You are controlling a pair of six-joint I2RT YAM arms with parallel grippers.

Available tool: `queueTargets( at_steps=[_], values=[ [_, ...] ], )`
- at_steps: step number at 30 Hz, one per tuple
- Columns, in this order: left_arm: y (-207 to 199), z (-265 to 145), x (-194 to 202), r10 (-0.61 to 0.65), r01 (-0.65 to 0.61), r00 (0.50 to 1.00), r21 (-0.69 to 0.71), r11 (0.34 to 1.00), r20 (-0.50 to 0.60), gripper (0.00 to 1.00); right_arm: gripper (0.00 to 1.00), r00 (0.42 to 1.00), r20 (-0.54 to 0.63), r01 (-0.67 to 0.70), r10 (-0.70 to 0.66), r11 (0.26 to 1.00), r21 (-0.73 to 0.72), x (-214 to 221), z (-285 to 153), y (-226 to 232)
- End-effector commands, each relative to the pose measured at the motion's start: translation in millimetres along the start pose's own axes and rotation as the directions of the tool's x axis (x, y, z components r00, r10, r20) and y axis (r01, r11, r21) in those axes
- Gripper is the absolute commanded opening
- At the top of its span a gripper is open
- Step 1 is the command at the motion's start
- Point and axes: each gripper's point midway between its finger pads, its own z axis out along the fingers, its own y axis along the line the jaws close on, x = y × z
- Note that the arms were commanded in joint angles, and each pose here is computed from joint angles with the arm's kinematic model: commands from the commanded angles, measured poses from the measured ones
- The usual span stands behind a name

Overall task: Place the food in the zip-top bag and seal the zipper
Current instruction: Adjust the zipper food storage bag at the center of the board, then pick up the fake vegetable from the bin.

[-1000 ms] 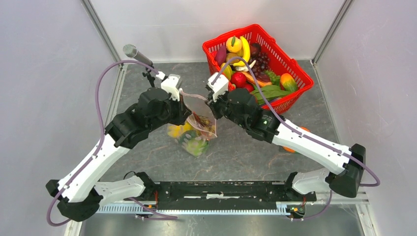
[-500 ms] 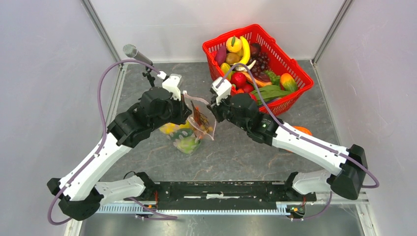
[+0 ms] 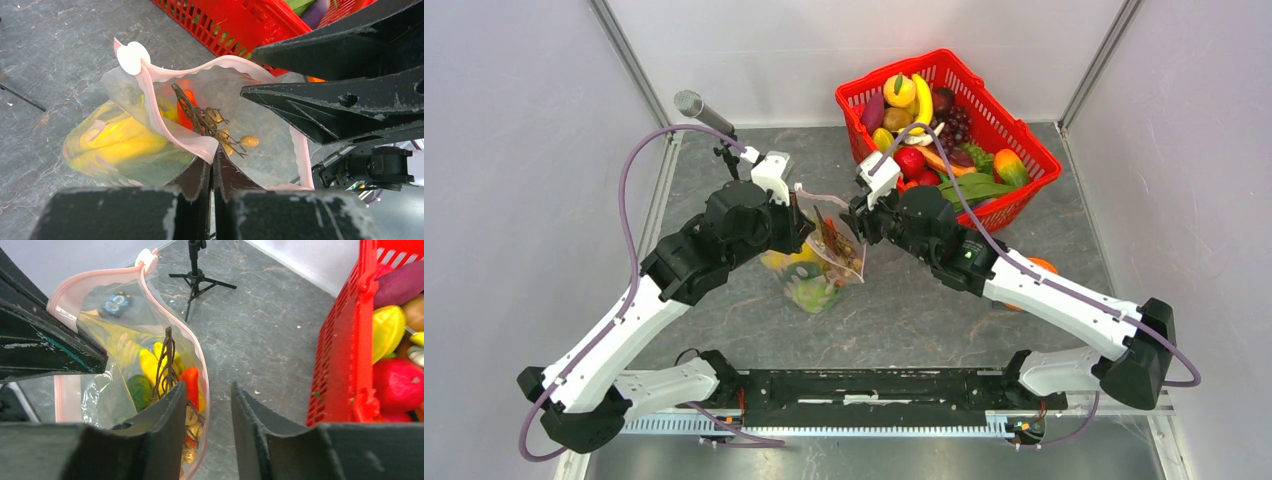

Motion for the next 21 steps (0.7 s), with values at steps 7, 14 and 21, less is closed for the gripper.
queueTargets(
  at_steps=[7, 14, 21],
  values=[
    [-14.4, 4.7, -14.3, -0.014, 0.010, 0.998, 0.069, 0.998, 0.061, 0.04, 0.62, 0.974, 0.221, 0.036, -0.043, 0.999, 0.040, -92.2, -39.8, -15.9],
    [-18.9, 5.4, -12.6, -0.016, 0.011, 0.998, 0.093, 0.996, 0.054, 0.04, 0.68, 0.965, 0.232, 0.026, -0.119, 0.930, 0.368, -104.0, -59.3, -92.5],
    [-25.1, 2.3, -11.1, -0.032, 0.024, 0.998, 0.135, 0.991, 0.057, 0.04, 0.68, 0.968, 0.240, -0.193, 0.075, 0.834, 0.517, -71.6, -43.5, -193.7]
  ],
)
